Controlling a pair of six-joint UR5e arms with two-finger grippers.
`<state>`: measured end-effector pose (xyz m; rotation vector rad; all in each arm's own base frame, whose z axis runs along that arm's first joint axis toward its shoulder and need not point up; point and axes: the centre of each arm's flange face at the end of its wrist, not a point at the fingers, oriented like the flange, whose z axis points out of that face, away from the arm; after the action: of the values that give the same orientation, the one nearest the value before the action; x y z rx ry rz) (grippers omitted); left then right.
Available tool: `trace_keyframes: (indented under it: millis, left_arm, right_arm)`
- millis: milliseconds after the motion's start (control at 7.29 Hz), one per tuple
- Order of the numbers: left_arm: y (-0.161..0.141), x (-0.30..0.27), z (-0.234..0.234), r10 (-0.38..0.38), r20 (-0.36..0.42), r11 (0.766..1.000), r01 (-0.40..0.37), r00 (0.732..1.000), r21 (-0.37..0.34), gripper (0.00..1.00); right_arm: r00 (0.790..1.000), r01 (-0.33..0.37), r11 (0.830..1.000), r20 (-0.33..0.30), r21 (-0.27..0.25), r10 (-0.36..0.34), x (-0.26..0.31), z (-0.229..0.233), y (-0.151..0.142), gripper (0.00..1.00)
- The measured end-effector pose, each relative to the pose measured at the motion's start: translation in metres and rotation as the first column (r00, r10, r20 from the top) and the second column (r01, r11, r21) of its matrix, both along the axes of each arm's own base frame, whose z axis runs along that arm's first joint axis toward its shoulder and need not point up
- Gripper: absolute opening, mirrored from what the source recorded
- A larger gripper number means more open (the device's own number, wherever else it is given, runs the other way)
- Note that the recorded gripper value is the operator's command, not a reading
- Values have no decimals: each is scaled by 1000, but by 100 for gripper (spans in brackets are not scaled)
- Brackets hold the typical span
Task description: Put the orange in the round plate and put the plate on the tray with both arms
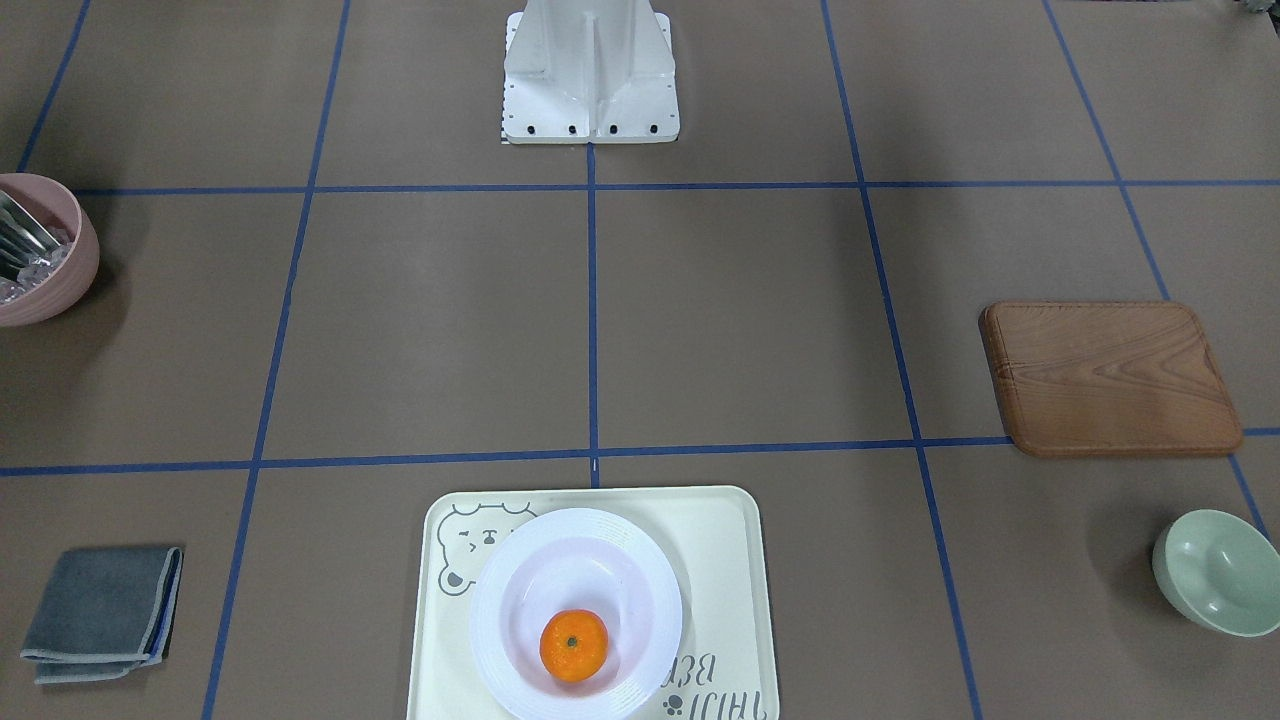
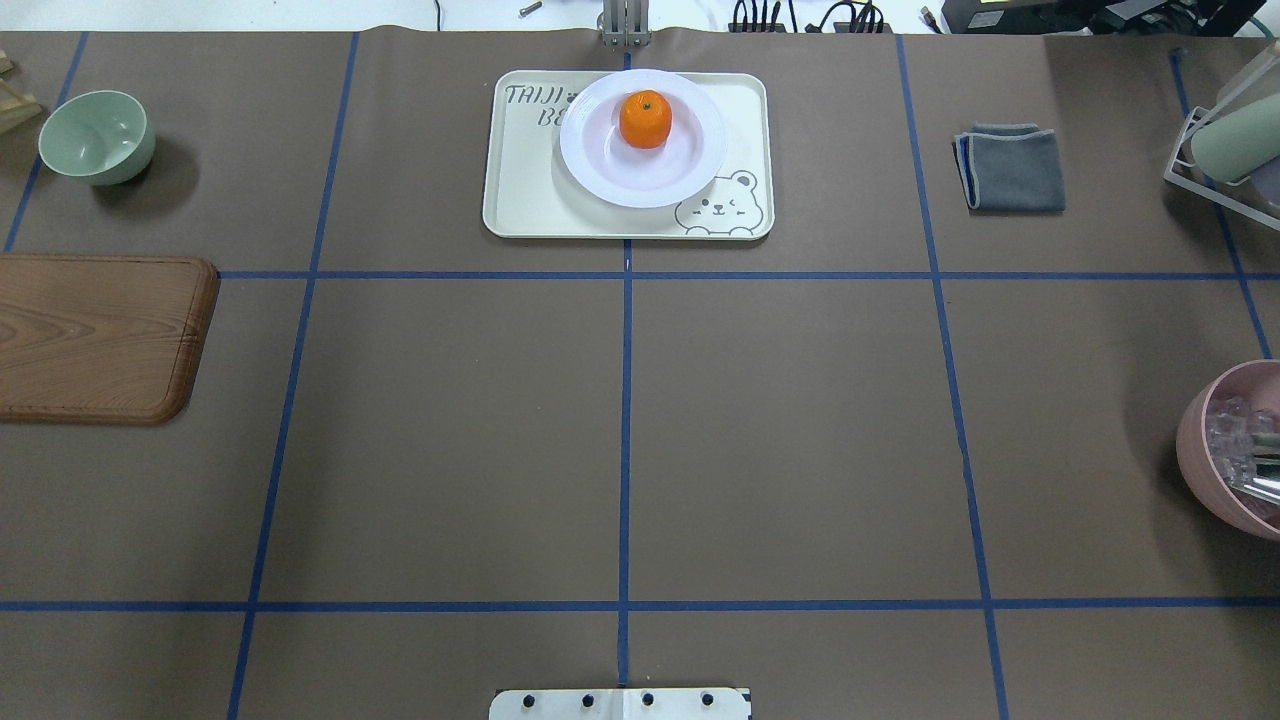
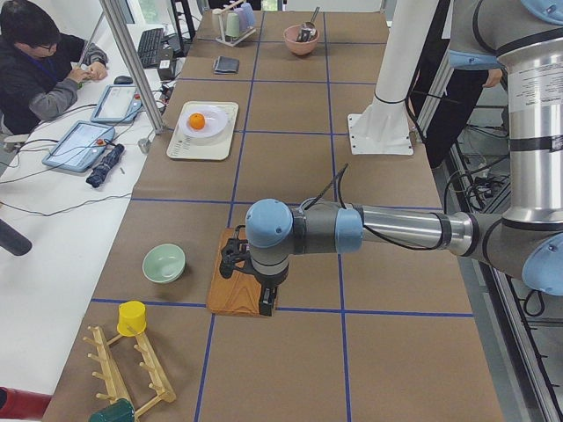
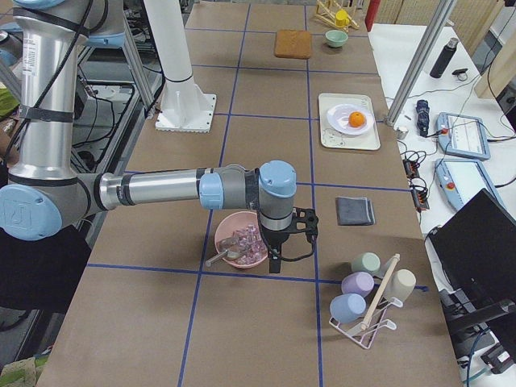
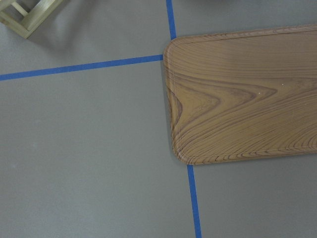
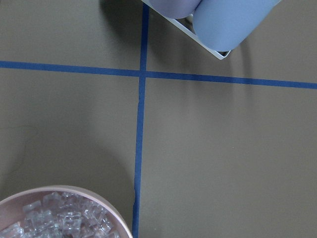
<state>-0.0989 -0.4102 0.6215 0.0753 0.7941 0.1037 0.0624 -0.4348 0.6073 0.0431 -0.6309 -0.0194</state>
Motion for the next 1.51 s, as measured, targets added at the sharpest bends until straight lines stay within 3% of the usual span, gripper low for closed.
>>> trace_keyframes:
  millis: [1509]
  left_arm:
    - [6,0,1,0,0,1000,0,1000,1,100]
  right_arm:
    - [1000,-1,1000,5,-12,1,-1,4,1,100]
